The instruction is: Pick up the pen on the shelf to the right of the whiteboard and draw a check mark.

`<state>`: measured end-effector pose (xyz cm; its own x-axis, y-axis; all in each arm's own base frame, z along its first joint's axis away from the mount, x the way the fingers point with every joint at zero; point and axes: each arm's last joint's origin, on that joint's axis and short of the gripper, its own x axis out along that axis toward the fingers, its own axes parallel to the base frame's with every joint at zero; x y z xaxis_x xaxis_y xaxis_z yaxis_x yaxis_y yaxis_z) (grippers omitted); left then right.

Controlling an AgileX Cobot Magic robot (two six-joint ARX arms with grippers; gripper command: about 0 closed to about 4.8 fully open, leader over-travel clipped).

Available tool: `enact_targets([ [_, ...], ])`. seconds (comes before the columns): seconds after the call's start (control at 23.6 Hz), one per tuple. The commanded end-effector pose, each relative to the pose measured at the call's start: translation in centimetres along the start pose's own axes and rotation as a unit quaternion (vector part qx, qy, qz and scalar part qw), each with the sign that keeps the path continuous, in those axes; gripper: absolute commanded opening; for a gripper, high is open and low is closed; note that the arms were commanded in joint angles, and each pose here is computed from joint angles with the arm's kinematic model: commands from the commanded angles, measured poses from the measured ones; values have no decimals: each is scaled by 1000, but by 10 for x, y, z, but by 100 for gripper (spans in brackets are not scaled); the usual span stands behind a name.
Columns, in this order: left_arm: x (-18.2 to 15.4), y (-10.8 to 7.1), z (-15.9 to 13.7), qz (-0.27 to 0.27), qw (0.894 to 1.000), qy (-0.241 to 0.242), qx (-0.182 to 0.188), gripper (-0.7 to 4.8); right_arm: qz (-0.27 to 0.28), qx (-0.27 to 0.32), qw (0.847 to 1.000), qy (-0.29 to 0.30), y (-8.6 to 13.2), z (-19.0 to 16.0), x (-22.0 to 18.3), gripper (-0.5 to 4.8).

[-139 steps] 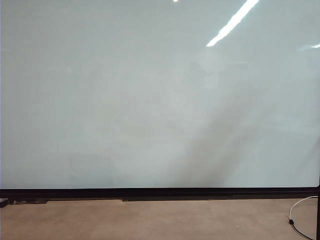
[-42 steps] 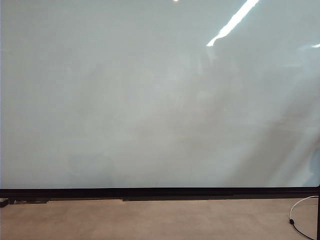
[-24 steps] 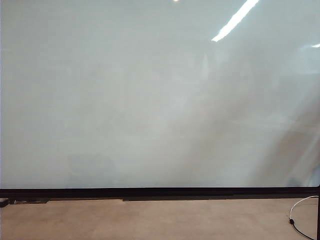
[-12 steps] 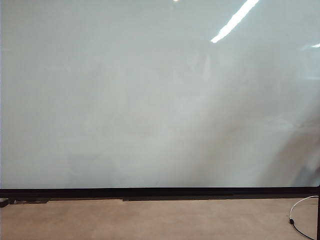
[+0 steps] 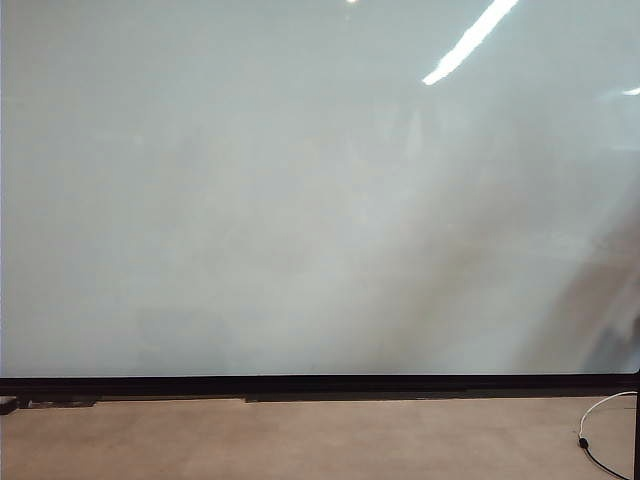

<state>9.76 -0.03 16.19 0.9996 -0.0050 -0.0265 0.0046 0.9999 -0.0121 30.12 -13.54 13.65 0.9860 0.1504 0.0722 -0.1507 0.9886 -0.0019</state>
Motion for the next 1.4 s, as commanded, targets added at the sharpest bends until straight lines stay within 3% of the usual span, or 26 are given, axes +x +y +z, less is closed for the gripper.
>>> enact_targets([
  [0.04, 0, 0, 2, 0, 1000, -4, 2, -4, 2, 1, 1000, -8, 0, 3, 2, 274],
  [1.4, 0, 0, 2, 0, 1000, -4, 2, -4, 8, 16, 1000, -4, -1, 1, 13, 251],
])
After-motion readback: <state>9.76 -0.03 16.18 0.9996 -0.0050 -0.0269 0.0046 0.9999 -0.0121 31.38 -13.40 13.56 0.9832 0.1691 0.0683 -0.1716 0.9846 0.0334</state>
